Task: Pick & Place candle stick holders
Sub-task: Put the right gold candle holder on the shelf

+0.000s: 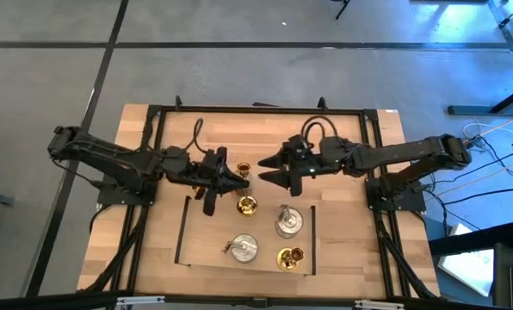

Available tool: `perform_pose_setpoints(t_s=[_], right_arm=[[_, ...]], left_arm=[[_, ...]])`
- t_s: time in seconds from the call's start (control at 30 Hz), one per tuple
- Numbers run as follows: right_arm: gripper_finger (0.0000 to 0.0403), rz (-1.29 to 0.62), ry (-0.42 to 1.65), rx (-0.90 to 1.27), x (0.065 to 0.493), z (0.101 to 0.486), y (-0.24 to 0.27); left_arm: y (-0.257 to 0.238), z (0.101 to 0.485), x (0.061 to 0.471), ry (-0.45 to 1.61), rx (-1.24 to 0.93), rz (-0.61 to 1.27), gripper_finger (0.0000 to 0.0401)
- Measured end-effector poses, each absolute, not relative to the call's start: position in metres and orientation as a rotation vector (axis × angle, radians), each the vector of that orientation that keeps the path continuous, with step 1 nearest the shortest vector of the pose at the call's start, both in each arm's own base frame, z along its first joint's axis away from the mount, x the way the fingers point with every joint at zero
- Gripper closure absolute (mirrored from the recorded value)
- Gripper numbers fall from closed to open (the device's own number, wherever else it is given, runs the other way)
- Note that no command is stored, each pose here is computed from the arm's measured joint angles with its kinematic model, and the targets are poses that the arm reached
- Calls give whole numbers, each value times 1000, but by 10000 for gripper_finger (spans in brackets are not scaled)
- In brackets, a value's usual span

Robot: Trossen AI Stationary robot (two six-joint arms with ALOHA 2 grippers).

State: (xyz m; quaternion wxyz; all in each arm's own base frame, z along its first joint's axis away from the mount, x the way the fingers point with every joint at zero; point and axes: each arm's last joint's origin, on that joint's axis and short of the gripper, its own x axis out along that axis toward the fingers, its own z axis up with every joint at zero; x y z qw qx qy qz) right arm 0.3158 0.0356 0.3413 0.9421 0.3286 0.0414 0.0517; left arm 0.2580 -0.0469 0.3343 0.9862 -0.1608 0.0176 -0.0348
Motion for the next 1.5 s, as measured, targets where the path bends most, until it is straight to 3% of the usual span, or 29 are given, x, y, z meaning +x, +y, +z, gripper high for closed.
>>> perform_pose_setpoints(t_s=[0.37, 0.77, 1.13, 1.5], right_arm=[[84, 13, 55, 327, 277, 364, 69], [84, 149, 92, 335, 255, 368, 107], [84, 153, 121, 315, 244, 364, 127], [84, 152, 123, 314, 244, 364, 128]], left_arm=[[-83, 331, 259, 34, -218, 84, 391], [-125, 330, 295, 124, -136, 287, 391], [-150, 328, 284, 92, -246, 349, 391], [-160, 310, 290, 110, -226, 427, 391]])
